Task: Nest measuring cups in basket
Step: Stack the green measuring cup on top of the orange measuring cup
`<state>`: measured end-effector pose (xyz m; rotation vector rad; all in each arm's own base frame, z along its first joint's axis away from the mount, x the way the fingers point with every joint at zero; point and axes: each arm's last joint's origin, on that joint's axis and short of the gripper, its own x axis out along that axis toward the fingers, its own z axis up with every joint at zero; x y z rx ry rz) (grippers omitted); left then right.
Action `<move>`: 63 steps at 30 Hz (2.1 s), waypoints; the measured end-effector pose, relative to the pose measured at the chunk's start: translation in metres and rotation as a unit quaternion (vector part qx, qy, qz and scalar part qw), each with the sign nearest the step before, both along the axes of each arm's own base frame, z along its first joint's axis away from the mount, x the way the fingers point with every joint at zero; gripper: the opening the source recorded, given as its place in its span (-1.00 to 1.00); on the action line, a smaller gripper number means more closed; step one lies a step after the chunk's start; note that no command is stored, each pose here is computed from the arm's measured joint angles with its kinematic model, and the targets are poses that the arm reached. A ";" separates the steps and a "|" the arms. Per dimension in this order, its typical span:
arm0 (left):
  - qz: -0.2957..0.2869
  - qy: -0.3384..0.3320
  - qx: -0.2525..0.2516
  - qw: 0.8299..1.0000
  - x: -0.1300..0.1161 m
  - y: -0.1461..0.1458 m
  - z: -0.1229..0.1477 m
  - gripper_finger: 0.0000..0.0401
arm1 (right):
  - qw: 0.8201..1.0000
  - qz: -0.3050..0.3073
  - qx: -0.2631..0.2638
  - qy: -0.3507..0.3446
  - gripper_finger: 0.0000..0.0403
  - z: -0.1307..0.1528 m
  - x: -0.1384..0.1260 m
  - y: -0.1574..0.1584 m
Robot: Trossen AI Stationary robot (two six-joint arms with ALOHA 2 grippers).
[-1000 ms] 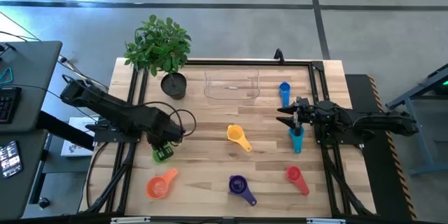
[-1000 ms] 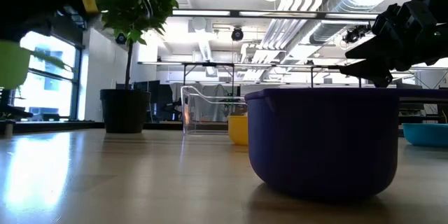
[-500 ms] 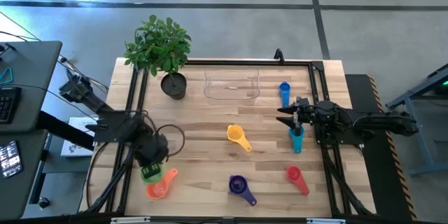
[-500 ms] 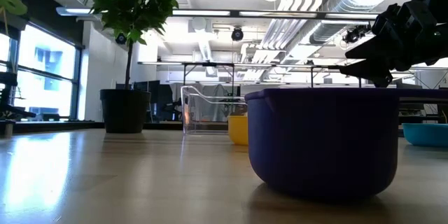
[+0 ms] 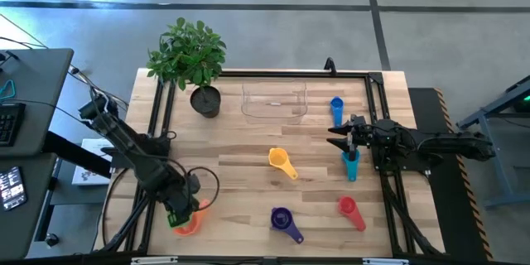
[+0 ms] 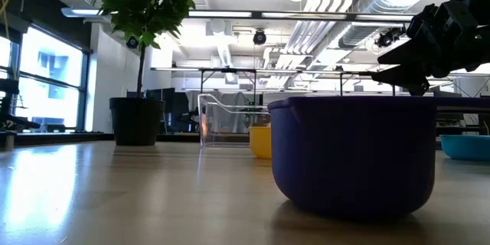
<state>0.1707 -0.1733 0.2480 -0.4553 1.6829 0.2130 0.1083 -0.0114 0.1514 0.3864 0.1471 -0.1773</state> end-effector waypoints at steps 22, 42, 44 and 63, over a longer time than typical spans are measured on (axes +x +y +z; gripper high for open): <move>-0.053 0.030 0.029 0.998 0.011 -0.022 -0.035 -0.96 | 1.000 0.000 0.000 0.000 0.09 0.000 0.000 0.000; -0.088 0.029 0.027 0.995 0.011 -0.021 -0.035 -0.65 | 1.000 0.000 0.000 0.000 0.09 0.000 0.000 0.000; -0.087 0.032 0.023 0.995 0.010 -0.022 -0.035 -0.65 | 1.000 0.000 0.000 0.000 0.09 0.000 0.000 0.000; 0.015 0.032 -0.030 0.999 -0.011 -0.021 -0.005 -0.72 | 1.000 0.000 0.000 0.000 0.09 0.000 0.000 0.000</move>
